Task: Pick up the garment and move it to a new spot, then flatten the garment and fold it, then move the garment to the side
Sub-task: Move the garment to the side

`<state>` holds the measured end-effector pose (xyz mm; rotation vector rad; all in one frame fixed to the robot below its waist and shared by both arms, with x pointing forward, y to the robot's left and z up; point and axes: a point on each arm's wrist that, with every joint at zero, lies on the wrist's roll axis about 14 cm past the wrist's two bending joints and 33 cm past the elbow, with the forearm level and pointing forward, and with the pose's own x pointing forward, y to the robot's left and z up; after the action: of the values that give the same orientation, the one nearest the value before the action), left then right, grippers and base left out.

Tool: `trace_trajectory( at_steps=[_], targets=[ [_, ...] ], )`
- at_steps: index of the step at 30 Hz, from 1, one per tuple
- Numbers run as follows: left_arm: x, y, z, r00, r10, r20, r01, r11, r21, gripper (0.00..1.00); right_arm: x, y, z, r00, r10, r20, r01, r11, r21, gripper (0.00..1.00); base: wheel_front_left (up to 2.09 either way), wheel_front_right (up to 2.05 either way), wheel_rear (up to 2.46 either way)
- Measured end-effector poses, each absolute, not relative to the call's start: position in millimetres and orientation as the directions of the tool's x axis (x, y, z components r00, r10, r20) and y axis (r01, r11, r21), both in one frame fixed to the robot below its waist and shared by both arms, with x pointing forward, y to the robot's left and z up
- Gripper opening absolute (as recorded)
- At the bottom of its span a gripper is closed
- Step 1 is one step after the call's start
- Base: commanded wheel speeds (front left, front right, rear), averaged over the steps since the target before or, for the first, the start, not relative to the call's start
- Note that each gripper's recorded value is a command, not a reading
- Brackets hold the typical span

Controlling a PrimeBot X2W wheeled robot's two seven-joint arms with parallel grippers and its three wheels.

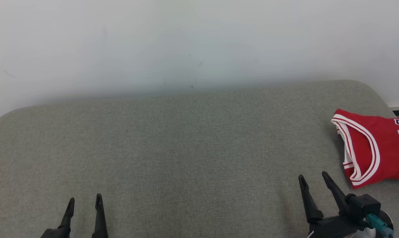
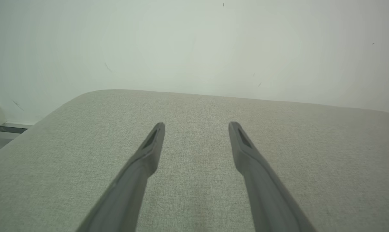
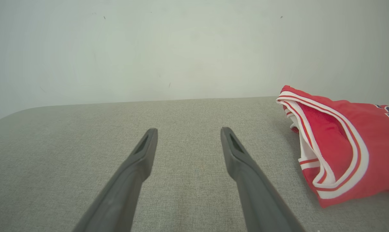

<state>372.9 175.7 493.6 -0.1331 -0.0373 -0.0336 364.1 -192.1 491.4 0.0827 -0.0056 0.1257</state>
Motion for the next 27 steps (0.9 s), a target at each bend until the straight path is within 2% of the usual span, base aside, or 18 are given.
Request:
trace_trajectory(
  at_steps=[27],
  targets=[
    [377.9,181.1,491.2,0.999,-0.033,0.033,0.037,0.991,-0.127,1.0,361.3,-189.3,487.3,0.993,0.115,0.004,-0.115,0.987,0.112,1.0,0.0,0.0,0.0]
  ],
)
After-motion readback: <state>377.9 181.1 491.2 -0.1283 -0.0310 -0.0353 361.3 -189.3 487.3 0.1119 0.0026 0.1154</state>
